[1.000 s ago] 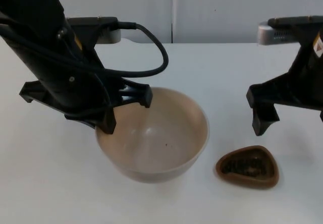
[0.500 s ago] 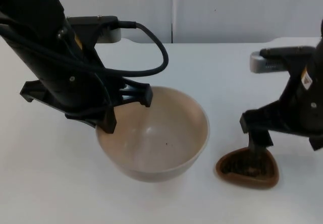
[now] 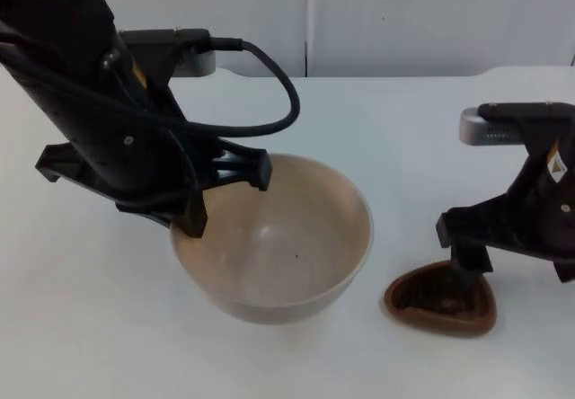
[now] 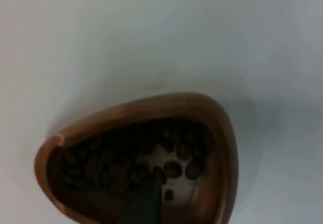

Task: Pick up the bowl with the left hand and pour the coffee beans from the cup into the bowl with the right hand.

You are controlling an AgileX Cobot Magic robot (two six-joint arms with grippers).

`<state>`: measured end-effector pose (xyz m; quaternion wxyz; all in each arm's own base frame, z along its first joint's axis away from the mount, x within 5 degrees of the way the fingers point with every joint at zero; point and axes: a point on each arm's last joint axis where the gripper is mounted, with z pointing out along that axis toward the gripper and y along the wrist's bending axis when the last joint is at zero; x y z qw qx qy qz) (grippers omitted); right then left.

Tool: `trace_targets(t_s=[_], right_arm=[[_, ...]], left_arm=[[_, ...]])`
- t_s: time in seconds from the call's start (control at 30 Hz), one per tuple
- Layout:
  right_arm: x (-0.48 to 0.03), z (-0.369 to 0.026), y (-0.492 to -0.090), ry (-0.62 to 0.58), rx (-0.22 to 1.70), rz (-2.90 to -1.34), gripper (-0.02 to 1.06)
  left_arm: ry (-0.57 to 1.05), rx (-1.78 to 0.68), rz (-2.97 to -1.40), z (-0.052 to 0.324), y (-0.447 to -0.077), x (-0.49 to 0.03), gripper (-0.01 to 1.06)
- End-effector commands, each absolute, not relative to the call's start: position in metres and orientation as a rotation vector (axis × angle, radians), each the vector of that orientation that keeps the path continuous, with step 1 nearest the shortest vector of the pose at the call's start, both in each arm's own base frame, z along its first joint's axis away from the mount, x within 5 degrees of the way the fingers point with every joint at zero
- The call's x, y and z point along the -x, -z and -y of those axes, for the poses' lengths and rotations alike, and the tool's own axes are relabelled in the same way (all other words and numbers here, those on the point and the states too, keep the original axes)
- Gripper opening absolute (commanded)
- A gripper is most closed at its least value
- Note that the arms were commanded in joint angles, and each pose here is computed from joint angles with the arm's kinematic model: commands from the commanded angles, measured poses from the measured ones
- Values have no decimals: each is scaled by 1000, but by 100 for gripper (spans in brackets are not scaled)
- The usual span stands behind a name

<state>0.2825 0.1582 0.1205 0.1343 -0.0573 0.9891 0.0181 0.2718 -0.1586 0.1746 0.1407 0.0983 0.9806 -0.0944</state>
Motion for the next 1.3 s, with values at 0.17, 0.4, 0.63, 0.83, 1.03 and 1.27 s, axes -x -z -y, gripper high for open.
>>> trace_targets(t_s=[0.17,0.4,0.63,0.83,1.03,1.27], right_arm=[[-295,-162,-112,6,176,-2910,86],[-296,-163,-104,28,184,-2936,84],[-297,-164,-100,16,182,-2932,82],[-297,-164,-99,16,202,-2927,79],[-297,-164,-92,20,200,-2940,76],[-298,-165,-90,8,201,-2932,58]], left_arm=[[294,-260,-2811,160,-179,-274,0],[298,-256,-2812,160,-179,-274,0],[305,-248,-2812,161,-179,-274,0],[305,-248,-2812,161,-179,-274,0],[307,-246,-2812,161,-179,-274,0],[307,-246,-2812,161,-179,-274,0]])
